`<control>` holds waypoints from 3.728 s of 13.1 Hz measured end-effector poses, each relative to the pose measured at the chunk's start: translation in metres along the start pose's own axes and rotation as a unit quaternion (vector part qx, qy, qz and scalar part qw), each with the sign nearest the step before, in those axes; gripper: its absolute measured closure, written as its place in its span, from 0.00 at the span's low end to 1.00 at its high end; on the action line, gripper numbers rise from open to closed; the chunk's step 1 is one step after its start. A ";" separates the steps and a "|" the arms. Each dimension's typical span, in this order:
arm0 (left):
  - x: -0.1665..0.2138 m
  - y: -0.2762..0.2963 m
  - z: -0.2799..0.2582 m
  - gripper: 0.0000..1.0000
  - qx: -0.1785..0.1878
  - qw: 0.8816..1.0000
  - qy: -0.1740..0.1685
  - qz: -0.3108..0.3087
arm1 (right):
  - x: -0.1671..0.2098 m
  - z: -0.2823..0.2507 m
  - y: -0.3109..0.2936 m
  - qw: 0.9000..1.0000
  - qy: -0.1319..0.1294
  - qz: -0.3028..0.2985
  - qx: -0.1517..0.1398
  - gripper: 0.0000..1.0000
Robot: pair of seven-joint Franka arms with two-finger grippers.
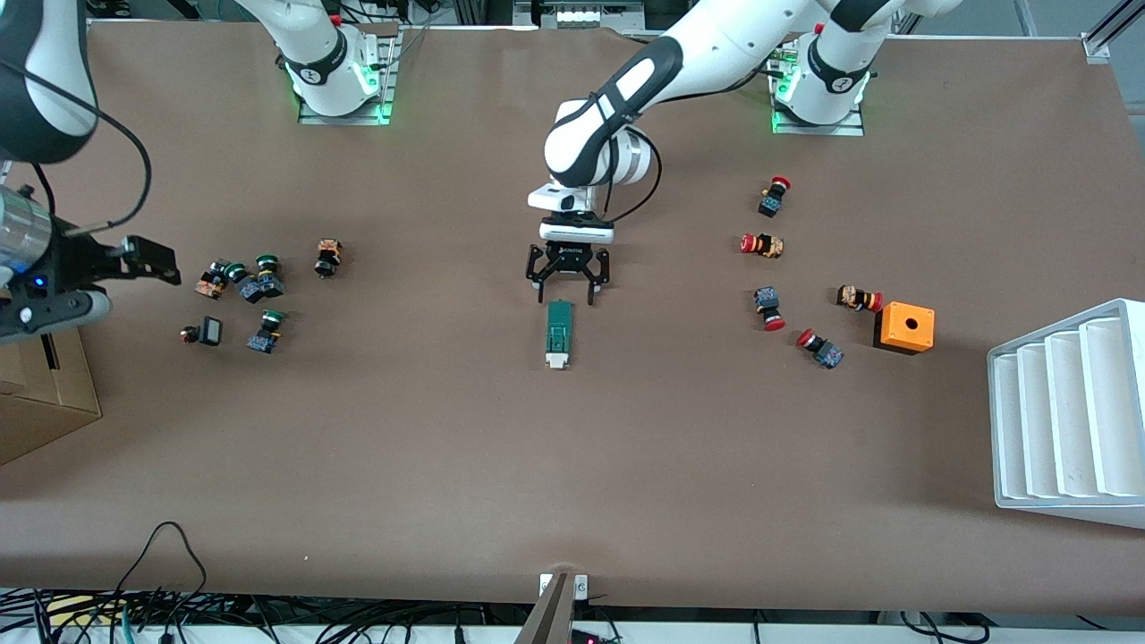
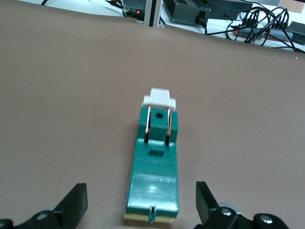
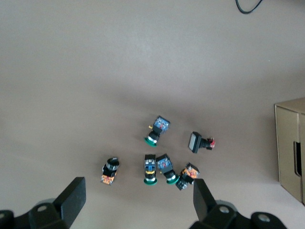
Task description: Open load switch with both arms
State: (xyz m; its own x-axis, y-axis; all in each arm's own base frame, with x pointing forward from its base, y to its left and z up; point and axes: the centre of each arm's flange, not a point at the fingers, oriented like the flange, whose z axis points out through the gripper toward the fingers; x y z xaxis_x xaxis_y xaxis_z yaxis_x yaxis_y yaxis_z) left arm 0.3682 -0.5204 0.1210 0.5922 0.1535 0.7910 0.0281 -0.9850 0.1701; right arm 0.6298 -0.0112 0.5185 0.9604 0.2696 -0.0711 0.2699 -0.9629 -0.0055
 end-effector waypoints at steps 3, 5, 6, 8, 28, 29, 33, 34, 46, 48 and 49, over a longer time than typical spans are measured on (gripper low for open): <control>-0.024 -0.007 0.009 0.00 -0.011 0.999 0.031 0.015 | 0.030 0.017 -0.009 0.995 0.029 0.072 0.056 0.00; -0.029 -0.001 0.005 0.00 -0.017 0.999 0.040 0.022 | 0.057 0.025 -0.018 0.986 0.036 0.135 0.090 0.00; -0.029 0.002 0.004 0.00 -0.024 0.998 0.049 0.029 | 0.070 0.030 -0.027 0.980 0.036 0.168 0.104 0.00; -0.032 0.003 0.003 0.00 -0.037 0.996 0.063 0.044 | 0.097 0.044 -0.052 0.965 0.033 0.235 0.116 0.00; -0.044 -0.003 0.042 0.20 -0.050 0.986 0.127 0.096 | 0.186 0.230 -0.311 0.658 -0.116 0.725 0.166 0.03; -0.044 -0.004 0.043 0.26 -0.048 0.986 0.129 0.097 | 0.187 0.228 -0.319 0.639 -0.125 0.738 0.176 0.03; -0.044 -0.007 0.043 0.37 -0.043 0.985 0.134 0.097 | 0.187 0.233 -0.359 0.589 -0.140 0.772 0.194 0.03; -0.044 -0.009 0.044 0.41 -0.040 0.985 0.136 0.097 | 0.184 0.243 -0.375 0.584 -0.144 0.776 0.188 0.06; -0.044 -0.009 0.044 0.46 -0.039 0.985 0.137 0.095 | 0.161 0.299 -0.419 0.598 -0.155 0.777 0.120 0.20; -0.044 -0.009 0.044 0.46 -0.039 0.985 0.137 0.095 | 0.159 0.300 -0.423 0.601 -0.159 0.775 0.114 0.21; -0.044 -0.009 0.044 0.46 -0.039 0.985 0.137 0.095 | 0.158 0.300 -0.423 0.601 -0.160 0.775 0.112 0.24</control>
State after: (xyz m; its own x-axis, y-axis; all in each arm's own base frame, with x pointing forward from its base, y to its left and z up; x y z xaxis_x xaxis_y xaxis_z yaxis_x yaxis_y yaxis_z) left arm 0.3772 -0.5218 0.0591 0.3414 -0.0066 0.9399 -0.1296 -0.9908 0.0401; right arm 0.6463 0.4349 0.2099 -0.0255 -0.9354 -0.3528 -0.9822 -0.0422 0.1830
